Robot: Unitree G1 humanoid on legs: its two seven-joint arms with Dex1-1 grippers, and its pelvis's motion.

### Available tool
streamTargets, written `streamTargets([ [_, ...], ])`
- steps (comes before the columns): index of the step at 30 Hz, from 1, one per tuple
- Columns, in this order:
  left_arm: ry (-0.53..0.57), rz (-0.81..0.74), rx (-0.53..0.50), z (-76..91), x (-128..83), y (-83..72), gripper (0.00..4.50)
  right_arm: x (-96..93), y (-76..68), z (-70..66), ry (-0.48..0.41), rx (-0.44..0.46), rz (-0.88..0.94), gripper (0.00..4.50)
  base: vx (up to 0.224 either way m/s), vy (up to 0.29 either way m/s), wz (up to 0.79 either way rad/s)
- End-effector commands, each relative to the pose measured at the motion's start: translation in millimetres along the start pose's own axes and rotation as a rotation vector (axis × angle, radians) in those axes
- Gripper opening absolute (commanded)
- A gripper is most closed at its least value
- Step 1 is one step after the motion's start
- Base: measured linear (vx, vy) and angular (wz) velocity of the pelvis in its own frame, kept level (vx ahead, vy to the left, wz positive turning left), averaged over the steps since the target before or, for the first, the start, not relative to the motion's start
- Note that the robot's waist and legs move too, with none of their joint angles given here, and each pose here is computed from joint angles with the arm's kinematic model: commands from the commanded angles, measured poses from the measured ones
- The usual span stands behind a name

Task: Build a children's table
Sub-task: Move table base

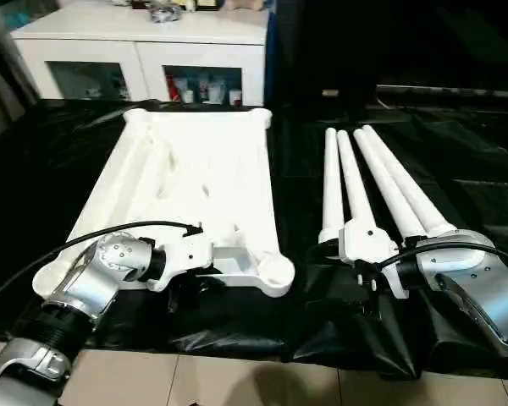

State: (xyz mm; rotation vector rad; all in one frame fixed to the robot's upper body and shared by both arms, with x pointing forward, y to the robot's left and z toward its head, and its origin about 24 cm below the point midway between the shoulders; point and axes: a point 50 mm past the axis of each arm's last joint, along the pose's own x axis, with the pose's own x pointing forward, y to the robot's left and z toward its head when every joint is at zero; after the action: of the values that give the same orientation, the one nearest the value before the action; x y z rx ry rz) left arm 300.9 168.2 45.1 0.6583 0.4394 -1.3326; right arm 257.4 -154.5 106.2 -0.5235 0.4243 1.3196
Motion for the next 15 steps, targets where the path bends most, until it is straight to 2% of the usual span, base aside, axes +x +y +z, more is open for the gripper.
streamTargets([
  [1, 0.003, 0.132, 0.007, 0.0, -16.6, 16.2, 0.03, 0.7, 2.6, 4.2, -0.007, -0.025, 0.002, 4.50, 0.000, 0.000, 0.00],
  [4, 0.016, 0.157, 0.020, -1.9, -20.0, 19.2, 0.03, 1.5, 2.9, 4.3, -0.008, -0.026, 0.002, 4.50, 0.000, 0.000, 0.00],
  [6, 0.034, 0.215, 0.085, -4.9, -32.5, 27.8, 0.03, 3.0, 2.4, 5.1, -0.009, -0.033, 0.001, 4.50, 0.000, 0.000, 0.00],
  [9, 0.029, 0.240, 0.121, -5.3, -38.9, 31.6, 0.03, 3.4, 1.8, 5.2, -0.006, -0.039, 0.000, 4.50, 0.000, 0.000, 0.00],
  [15, 0.060, 0.231, 0.135, -13.5, -47.7, 32.3, 0.03, 3.6, 1.4, 5.0, -0.001, -0.043, -0.002, 4.50, 0.000, 0.000, 0.00],
])
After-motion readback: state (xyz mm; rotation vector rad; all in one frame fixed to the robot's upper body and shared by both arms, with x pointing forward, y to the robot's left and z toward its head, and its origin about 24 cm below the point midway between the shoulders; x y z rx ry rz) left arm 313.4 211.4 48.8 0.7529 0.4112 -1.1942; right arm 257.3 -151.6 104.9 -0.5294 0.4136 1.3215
